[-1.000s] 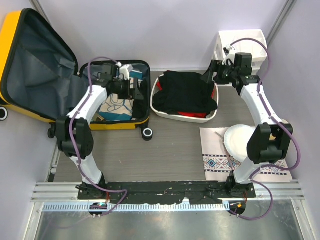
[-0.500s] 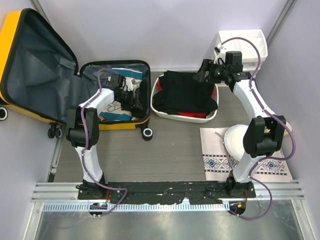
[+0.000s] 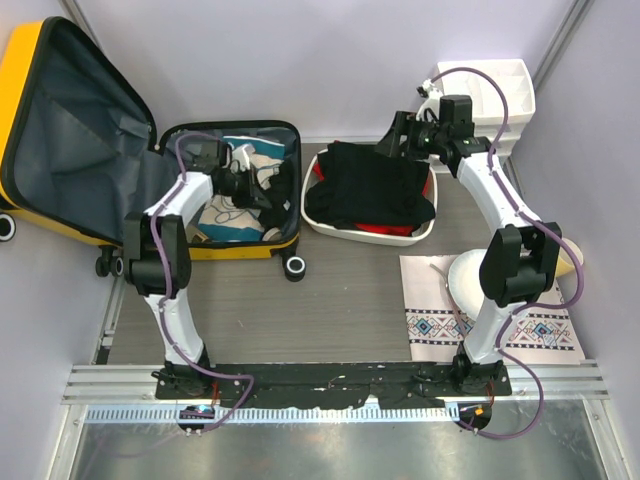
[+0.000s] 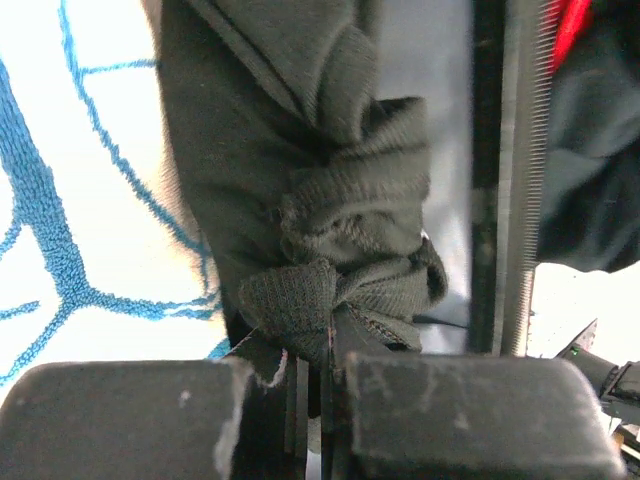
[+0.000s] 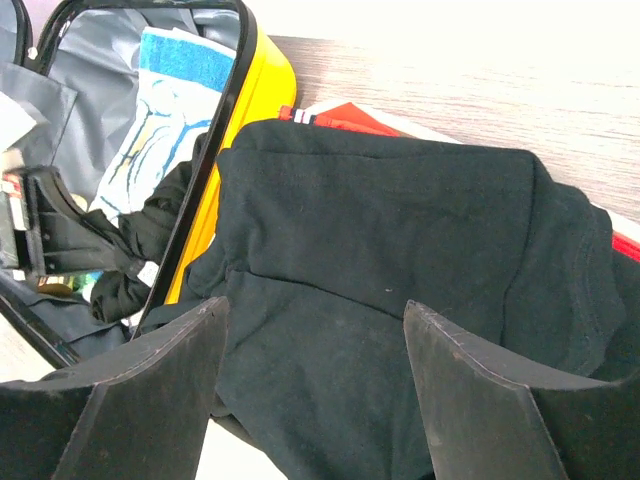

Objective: Open, take out, and arrange the luggage

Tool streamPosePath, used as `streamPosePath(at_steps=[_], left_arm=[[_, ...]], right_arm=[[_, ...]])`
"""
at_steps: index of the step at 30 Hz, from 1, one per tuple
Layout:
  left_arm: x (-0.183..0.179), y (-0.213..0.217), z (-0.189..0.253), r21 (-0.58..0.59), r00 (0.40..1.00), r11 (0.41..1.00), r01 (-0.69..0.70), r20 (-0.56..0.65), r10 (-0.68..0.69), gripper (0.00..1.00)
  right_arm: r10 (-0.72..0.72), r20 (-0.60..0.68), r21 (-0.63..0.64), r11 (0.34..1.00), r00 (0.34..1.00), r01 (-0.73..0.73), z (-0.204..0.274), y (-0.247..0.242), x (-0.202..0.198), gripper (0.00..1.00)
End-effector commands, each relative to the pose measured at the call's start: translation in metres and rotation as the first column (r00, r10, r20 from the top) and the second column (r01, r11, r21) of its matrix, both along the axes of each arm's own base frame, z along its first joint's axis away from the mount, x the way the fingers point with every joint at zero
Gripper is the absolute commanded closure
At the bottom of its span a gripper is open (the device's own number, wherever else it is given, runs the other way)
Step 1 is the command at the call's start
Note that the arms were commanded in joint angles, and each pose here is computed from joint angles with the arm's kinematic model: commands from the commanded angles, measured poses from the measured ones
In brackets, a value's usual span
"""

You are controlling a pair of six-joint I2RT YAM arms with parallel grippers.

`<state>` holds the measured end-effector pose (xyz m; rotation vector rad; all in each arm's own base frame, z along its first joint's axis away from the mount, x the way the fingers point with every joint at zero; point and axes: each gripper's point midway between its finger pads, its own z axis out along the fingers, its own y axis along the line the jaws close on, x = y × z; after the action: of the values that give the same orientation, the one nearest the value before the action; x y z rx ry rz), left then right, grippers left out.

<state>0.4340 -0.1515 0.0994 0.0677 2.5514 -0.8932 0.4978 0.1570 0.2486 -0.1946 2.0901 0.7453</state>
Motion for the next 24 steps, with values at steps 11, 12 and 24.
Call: streamPosePath(at_steps=[11, 12, 24], left_arm=[[0.008, -0.058, 0.198, -0.112, 0.871, 0.965, 0.237, 0.465, -0.159, 1.0], [0.007, -0.068, 0.202, -0.116, 0.863, 0.958, 0.262, 0.473, -0.178, 1.0], [-0.036, -0.221, 0.295, -0.22, 0.667, 0.759, 0.613, 0.659, -0.348, 1.0]], right_arm=[[0.019, 0.07, 0.045, 0.999, 0.997, -0.023, 0.024, 0.011, 0.007, 0.24], [0.012, 0.068, 0.044, 0.999, 0.998, -0.015, 0.023, 0.009, 0.007, 0.23], [-0.183, 0.024, 0.079, 0.98, 0.983, 0.18, 0.025, -0.071, 0.009, 0.24]])
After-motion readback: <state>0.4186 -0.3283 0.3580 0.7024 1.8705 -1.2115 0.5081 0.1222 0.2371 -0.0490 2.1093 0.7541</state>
